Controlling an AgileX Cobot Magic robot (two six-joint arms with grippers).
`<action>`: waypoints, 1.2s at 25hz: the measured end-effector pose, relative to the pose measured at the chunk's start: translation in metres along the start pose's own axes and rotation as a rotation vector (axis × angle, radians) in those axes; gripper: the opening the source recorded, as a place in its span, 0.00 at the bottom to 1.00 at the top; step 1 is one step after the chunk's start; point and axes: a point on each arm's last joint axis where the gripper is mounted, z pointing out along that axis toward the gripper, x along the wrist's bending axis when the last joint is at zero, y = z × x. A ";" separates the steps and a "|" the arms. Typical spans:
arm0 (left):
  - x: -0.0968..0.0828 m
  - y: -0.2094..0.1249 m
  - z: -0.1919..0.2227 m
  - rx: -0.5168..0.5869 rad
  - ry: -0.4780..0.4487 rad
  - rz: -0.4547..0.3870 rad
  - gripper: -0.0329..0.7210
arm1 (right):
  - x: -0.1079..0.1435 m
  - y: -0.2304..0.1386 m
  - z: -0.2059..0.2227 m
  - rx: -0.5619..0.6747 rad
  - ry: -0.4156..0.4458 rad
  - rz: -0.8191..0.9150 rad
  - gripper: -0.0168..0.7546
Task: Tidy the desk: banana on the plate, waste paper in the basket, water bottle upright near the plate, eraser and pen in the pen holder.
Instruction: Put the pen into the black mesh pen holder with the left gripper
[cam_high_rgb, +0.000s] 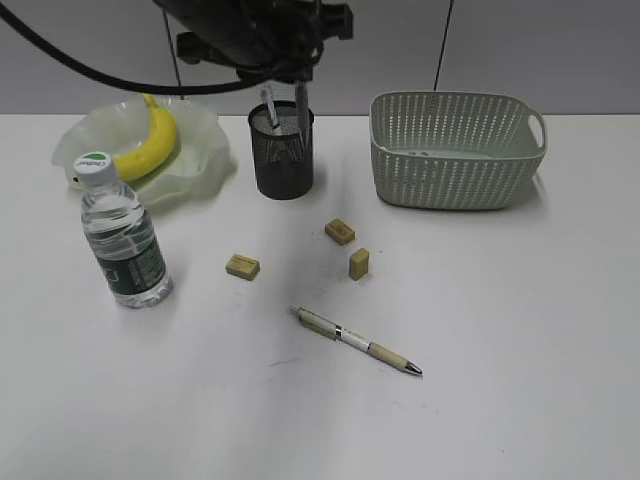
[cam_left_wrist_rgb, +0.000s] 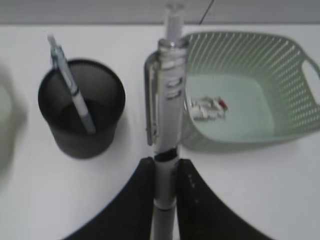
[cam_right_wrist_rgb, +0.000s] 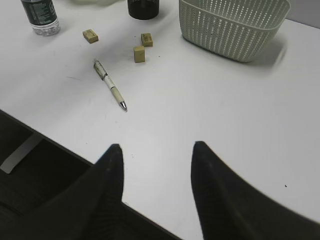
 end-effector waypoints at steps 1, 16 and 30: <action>0.004 0.005 0.003 -0.040 -0.012 0.001 0.16 | 0.000 0.000 0.000 0.000 0.000 0.000 0.49; 0.058 0.015 0.079 -0.252 -0.092 -0.055 0.16 | 0.000 0.000 0.000 0.000 0.000 0.001 0.49; 0.069 -0.004 0.113 -0.240 -0.076 0.162 0.17 | 0.000 0.000 0.000 0.000 0.000 0.000 0.49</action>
